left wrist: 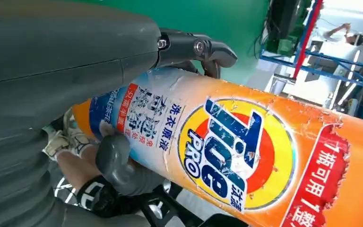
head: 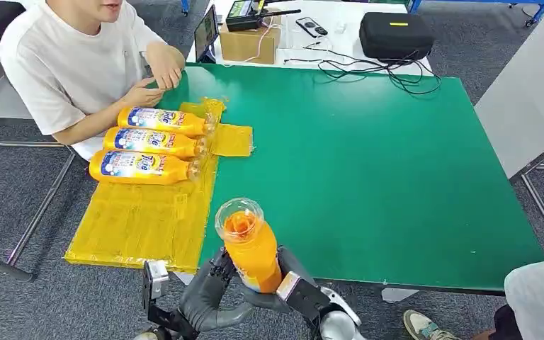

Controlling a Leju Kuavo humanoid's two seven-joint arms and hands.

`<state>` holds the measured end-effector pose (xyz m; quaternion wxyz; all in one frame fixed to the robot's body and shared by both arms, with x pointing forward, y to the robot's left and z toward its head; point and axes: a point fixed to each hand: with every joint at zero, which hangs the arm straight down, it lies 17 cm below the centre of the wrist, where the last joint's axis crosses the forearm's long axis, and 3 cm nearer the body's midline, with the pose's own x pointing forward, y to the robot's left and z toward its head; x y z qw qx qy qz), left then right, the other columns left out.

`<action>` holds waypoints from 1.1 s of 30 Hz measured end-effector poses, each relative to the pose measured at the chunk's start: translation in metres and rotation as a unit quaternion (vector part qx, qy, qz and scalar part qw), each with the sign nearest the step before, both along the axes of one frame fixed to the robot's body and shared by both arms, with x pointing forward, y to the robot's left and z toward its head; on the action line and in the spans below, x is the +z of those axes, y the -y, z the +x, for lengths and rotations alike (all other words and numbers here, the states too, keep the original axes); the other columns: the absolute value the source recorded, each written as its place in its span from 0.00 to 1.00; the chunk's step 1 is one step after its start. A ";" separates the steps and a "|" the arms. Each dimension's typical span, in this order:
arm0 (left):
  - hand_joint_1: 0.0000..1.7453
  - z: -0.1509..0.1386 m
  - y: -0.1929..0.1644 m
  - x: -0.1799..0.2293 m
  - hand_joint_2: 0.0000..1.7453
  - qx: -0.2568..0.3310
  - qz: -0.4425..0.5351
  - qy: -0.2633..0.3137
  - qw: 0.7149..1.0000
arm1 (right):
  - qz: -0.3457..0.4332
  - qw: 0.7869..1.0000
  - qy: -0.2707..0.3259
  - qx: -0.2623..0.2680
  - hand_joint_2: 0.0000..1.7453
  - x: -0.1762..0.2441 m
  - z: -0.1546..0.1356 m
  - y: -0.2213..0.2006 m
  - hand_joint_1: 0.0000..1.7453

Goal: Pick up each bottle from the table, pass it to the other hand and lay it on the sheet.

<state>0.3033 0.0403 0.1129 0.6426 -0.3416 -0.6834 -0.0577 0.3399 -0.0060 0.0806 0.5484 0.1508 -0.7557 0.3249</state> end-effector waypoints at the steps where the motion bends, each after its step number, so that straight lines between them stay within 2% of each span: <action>1: 0.00 0.000 0.000 -0.001 1.00 0.000 0.001 -0.001 1.000 | -0.001 1.000 -0.001 0.000 1.00 -0.001 0.000 0.000 1.00; 6: 0.00 0.000 0.000 -0.002 1.00 0.001 0.004 -0.002 1.000 | -0.001 1.000 -0.003 -0.001 1.00 -0.002 0.000 0.000 1.00; 10: 0.00 0.009 -0.007 -0.015 1.00 0.043 0.056 -0.006 0.997 | -0.015 1.000 -0.010 -0.007 1.00 -0.011 -0.001 -0.003 1.00; 15: 0.00 0.019 -0.011 -0.006 1.00 0.074 0.031 -0.019 0.997 | -0.022 0.999 -0.030 -0.020 1.00 -0.024 -0.005 -0.005 1.00; 24: 0.00 0.032 -0.020 0.002 1.00 0.118 0.013 -0.040 0.992 | -0.106 0.991 -0.017 -0.074 1.00 -0.057 -0.001 0.007 1.00; 27: 0.00 0.038 -0.022 0.004 1.00 0.120 -0.012 -0.059 0.991 | -0.118 0.991 -0.018 -0.068 1.00 -0.064 -0.005 -0.006 1.00; 33: 0.00 0.036 -0.017 0.004 1.00 0.087 -0.046 -0.085 0.991 | -0.117 0.991 -0.017 -0.055 1.00 -0.071 -0.007 -0.020 1.00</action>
